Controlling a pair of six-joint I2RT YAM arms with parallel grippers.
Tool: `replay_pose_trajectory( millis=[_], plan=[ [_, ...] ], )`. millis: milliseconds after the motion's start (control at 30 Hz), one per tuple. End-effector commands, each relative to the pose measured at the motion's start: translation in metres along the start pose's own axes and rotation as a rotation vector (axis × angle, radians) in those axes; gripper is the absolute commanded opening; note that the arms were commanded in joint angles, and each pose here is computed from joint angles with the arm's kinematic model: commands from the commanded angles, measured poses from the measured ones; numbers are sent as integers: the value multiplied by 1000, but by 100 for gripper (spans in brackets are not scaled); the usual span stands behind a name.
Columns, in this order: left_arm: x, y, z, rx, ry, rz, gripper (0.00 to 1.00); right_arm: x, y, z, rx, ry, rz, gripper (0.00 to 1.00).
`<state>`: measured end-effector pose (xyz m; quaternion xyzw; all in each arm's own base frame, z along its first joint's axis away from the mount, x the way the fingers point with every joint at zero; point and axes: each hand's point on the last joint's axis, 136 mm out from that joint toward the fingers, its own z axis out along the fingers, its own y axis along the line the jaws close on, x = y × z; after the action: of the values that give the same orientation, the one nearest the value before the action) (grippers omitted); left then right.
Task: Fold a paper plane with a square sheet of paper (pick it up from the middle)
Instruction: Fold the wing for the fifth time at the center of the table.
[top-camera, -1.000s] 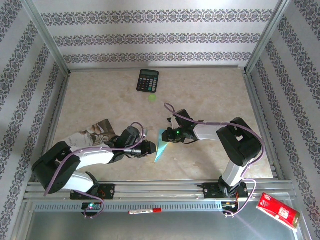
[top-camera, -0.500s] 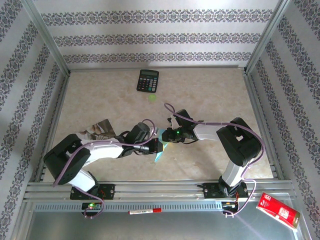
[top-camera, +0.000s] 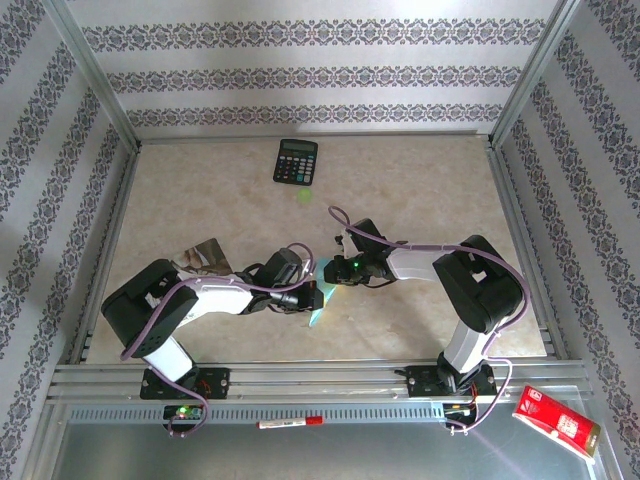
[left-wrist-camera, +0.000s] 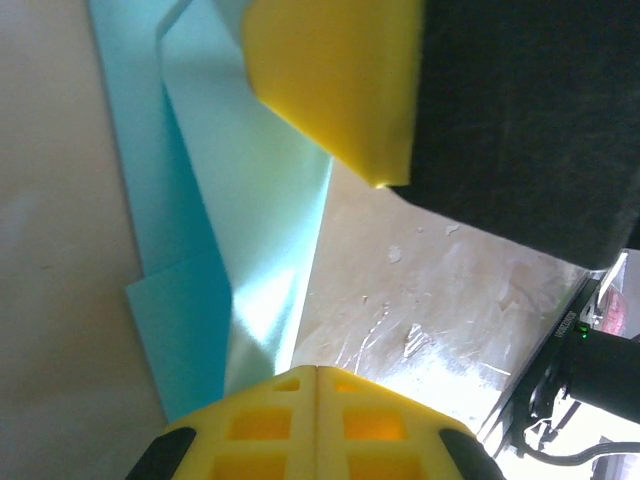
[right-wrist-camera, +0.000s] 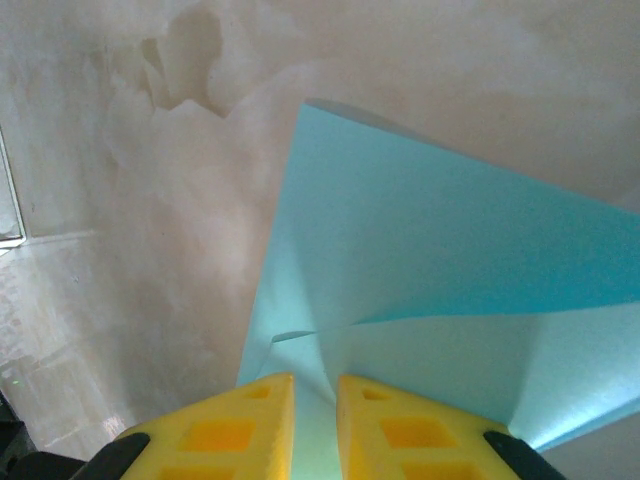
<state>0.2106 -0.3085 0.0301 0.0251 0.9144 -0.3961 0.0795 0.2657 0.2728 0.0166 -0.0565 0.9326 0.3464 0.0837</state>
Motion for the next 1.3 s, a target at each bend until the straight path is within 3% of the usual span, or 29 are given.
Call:
replay_pose_trajectory(
  millis=[0,1267],
  plan=[
    [1,6,0,1,-1,14,0,10,-26,6,75,24,36,21],
    [58,37,-5,-59,109,-47,0,20,-49,12,175,65,109,16]
  ],
)
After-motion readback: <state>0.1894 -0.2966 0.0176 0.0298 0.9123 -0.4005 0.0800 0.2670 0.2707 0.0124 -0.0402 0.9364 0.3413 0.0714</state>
